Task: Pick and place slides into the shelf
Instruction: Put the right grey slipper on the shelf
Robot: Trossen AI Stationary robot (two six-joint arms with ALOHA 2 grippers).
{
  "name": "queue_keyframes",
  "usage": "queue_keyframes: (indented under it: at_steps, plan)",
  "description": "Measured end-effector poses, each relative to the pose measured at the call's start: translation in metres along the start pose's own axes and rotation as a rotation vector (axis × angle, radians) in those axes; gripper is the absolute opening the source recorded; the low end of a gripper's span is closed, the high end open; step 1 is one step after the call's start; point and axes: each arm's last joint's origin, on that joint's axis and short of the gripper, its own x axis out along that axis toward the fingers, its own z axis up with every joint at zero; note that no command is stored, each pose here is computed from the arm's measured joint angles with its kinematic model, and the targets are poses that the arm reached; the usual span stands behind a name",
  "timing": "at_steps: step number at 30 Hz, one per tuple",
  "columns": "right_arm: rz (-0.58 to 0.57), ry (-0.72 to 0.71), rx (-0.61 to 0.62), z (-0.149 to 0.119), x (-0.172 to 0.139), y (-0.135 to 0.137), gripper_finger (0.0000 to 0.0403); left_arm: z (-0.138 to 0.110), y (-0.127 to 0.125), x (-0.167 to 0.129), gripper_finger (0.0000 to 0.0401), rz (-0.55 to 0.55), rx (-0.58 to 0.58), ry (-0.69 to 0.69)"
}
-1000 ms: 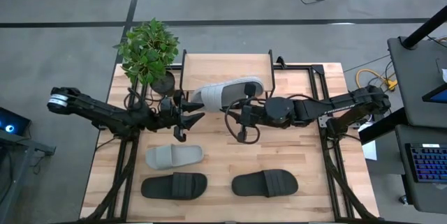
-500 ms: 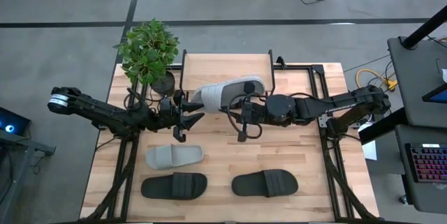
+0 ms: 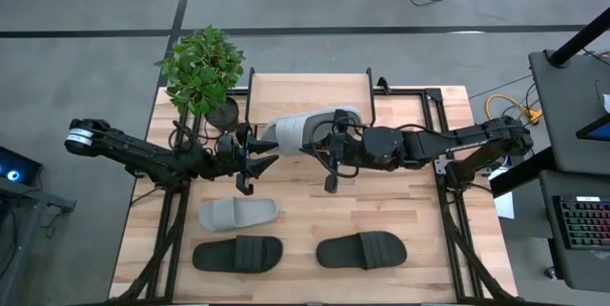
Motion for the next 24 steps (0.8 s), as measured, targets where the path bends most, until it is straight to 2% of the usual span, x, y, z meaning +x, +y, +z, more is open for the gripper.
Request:
queue_keyframes:
  at_steps: [17, 24]
  plan:
    - [0.007, 0.008, -0.007, -0.0052, 0.0081, 0.0035, 0.0009, -0.0018, 0.0001, 0.0016, 0.0149, 0.011, 0.003, -0.008]
    - [0.013, -0.002, 0.031, -0.0020, 0.0052, 0.0026, 0.0009, -0.0017, 0.0006, 0.0017, 0.0149, 0.030, 0.075, -0.014]
